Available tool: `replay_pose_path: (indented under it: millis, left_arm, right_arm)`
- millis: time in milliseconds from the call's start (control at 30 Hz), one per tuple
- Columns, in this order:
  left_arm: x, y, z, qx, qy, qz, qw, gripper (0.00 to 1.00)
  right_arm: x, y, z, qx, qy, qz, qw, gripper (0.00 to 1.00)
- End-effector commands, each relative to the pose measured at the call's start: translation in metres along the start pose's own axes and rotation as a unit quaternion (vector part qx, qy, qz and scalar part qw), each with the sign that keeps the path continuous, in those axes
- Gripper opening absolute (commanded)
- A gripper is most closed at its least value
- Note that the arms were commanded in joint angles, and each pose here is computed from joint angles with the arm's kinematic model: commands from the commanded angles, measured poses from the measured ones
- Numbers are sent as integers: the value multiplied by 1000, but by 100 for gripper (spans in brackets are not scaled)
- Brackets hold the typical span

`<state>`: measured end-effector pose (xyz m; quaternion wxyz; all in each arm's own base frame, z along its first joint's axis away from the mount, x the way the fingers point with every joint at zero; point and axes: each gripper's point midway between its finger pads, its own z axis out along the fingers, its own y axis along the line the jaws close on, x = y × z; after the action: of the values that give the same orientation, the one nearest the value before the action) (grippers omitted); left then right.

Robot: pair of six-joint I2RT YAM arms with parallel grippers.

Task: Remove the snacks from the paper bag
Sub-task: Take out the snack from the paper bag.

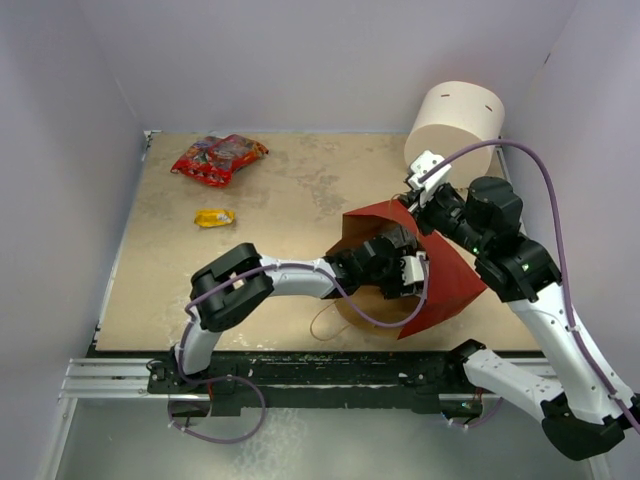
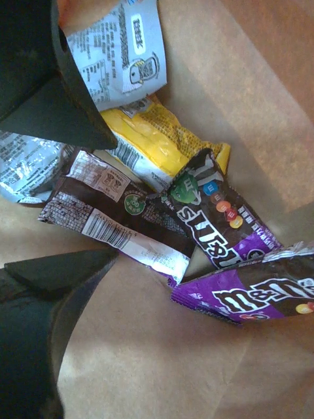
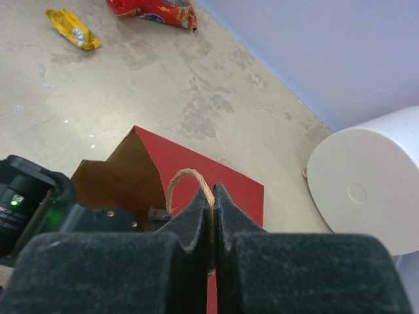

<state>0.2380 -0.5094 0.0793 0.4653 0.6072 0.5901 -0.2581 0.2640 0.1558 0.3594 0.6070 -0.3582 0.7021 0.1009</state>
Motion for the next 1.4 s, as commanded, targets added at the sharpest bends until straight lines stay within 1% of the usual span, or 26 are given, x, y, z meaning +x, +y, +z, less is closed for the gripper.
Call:
replay_pose_path:
  millis: [0, 167, 367, 567, 700, 867, 900, 1000, 1133, 1367]
  left_arm:
    - [-22, 6, 10, 37, -27, 22, 999, 69]
    - [1, -6, 22, 79, 8, 13, 997, 72]
    - [31, 17, 35, 11, 64, 6, 998, 69]
    - [44, 26, 32, -10, 98, 19, 995, 59]
    - [30, 36, 21, -29, 95, 24, 995, 43]
    - [9, 41, 5, -42, 71, 26, 996, 23]
    - [5, 41, 3, -43, 66, 25, 997, 20]
    - [-8, 41, -6, -39, 54, 21, 998, 17]
    - [-24, 40, -24, -39, 38, 13, 998, 14]
    - [-55, 25, -74, -4, 19, 1, 1000, 13]
  right_arm:
    - [-27, -5, -7, -2, -33, -25, 999, 0]
    - [-25, -6, -6, 0, -30, -28, 999, 0]
    - [-25, -6, -8, 5, -34, -24, 999, 0]
    - [-24, -9, -13, 16, -35, -25, 999, 0]
    - [-23, -10, -15, 21, -36, -27, 999, 0]
    - [-22, -12, -15, 25, -35, -34, 999, 0]
    - [-22, -13, -16, 27, -35, -36, 998, 0]
    - [-21, -15, -16, 32, -33, -41, 998, 0]
    - [-22, -16, -18, 37, -37, -40, 998, 0]
    - [-21, -18, -17, 48, -44, -36, 997, 0]
